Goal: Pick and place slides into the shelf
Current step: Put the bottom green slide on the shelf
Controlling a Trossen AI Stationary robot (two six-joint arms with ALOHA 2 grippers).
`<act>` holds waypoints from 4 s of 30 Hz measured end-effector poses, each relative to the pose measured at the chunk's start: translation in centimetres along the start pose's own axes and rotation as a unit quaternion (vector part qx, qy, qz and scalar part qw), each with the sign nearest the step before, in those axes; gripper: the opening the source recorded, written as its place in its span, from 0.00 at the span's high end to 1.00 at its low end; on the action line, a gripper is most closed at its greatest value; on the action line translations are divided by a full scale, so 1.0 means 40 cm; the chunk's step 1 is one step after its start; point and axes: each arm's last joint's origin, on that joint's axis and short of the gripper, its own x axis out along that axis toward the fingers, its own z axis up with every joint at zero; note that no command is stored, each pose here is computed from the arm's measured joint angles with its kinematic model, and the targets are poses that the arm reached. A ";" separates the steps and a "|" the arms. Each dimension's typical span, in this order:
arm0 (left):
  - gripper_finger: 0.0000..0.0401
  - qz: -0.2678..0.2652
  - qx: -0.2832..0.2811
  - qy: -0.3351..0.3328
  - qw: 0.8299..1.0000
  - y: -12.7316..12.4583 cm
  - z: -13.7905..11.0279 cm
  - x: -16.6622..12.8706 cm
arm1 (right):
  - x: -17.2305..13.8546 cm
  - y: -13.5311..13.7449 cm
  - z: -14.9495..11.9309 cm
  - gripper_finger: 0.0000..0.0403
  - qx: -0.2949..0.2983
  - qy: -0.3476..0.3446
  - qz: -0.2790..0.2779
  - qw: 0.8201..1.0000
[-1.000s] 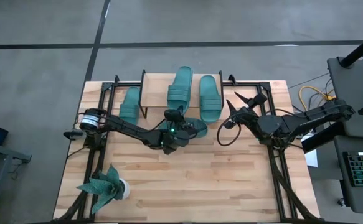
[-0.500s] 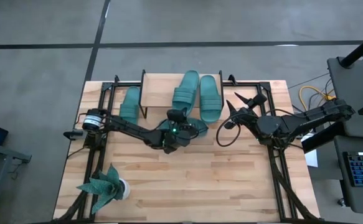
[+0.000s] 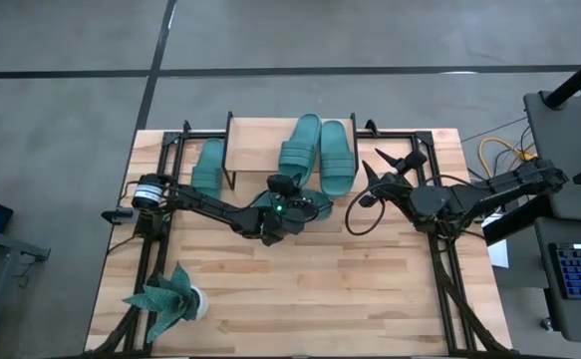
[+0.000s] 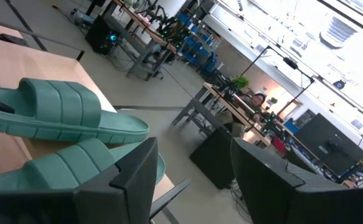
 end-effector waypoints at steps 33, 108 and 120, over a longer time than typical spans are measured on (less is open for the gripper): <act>0.37 -0.031 0.007 -0.032 0.999 -0.008 0.007 -0.018 | 0.000 0.000 0.000 0.52 0.000 0.000 0.000 1.000; 0.36 -0.274 -0.366 -0.385 0.801 0.358 -0.528 -0.263 | 0.205 0.291 0.194 0.52 -0.152 0.028 0.134 0.979; 0.36 -0.273 -0.366 -0.387 0.801 0.356 -0.544 -0.265 | 0.273 0.328 0.161 0.52 -0.152 0.090 0.194 0.965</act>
